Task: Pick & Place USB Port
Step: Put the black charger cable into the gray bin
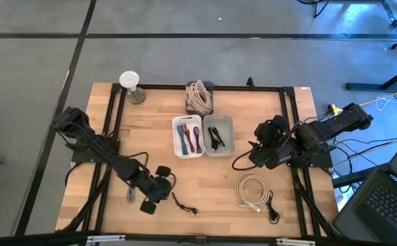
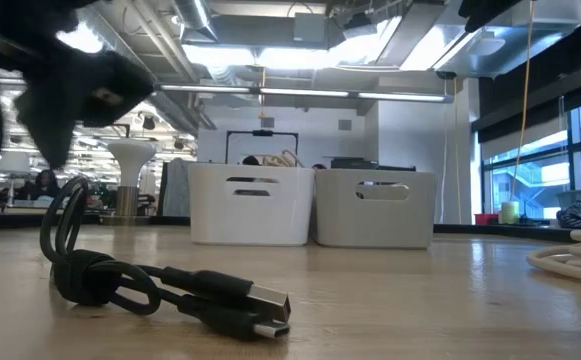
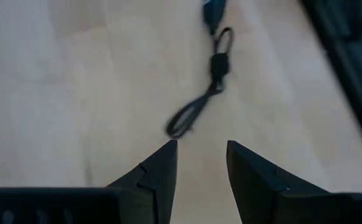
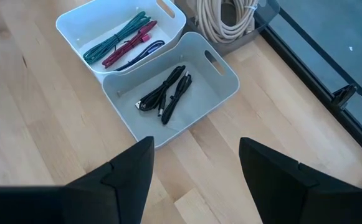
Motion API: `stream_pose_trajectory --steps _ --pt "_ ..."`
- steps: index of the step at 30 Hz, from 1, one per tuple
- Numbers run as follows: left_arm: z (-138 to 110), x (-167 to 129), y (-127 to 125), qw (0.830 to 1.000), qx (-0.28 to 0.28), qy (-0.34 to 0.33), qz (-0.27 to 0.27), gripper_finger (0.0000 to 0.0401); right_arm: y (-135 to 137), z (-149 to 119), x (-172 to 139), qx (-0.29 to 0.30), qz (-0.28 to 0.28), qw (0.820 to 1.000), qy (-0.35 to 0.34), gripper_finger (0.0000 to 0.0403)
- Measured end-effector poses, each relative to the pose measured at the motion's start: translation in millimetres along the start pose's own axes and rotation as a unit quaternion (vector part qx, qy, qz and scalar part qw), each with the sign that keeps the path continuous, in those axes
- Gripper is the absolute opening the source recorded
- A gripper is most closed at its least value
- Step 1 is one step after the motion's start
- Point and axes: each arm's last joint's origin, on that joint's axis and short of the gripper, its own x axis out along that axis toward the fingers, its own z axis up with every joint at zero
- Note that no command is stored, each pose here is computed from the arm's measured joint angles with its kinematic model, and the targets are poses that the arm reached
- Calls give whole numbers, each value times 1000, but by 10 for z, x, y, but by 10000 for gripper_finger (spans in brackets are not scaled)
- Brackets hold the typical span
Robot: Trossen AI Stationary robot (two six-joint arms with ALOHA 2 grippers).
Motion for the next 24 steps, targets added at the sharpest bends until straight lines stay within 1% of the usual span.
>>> stream_pose_trajectory --steps 2,6,14,18,24 --pt "36 16 34 1000 11 9 13 129 0 0 0 0 0 1000 0 239" --pt "6 115 108 998 33 35 27 129 3 2 0 1 1 1000 -1 239" --pt "-37 300 191 997 33 63 38 129 3 2 0 1 1 1000 -1 239" --pt "-31 312 186 997 27 59 33 129 2 2 -1 1 1 1000 -1 239" --pt "-12 294 149 998 5 56 -9 129 2 2 -1 1 1 1000 -1 239"
